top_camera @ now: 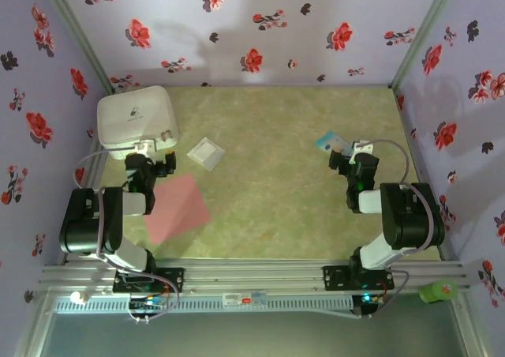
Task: Fold a paper plane with a square sheet of paper (pick it up from the middle)
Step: Move the square sheet of paper to the center of the table.
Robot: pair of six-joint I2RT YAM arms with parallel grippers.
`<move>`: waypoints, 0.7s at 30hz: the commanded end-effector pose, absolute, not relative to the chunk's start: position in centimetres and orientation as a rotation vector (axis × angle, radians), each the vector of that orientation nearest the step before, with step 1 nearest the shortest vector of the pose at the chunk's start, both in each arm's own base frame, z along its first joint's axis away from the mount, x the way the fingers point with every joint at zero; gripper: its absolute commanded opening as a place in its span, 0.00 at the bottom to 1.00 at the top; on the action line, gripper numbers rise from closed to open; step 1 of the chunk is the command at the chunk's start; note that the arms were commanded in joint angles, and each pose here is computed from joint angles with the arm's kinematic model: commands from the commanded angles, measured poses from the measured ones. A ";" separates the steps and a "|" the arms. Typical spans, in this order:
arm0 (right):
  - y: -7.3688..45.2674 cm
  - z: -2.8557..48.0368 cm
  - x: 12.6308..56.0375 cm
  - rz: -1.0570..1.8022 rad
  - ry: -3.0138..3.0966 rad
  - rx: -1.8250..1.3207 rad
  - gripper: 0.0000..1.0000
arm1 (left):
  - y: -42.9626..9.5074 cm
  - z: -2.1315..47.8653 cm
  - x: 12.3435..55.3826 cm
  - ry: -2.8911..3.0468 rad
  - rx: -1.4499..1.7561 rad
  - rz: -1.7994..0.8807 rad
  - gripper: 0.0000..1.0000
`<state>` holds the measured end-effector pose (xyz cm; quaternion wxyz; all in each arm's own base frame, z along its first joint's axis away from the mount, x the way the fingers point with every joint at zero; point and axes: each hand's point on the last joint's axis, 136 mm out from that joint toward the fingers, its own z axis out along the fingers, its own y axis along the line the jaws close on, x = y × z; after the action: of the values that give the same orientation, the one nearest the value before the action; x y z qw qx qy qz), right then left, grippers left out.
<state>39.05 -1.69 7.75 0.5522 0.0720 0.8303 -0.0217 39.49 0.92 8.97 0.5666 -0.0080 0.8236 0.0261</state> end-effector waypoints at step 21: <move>-2.1 8.6 39.7 -0.053 1.935 0.197 0.99 | 1.4 9.5 39.9 1.922 -0.030 0.088 1.00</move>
<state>39.04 -1.69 7.74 0.5520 0.0720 0.8304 -0.0217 39.49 0.93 8.96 0.5664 -0.0084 0.8237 0.0264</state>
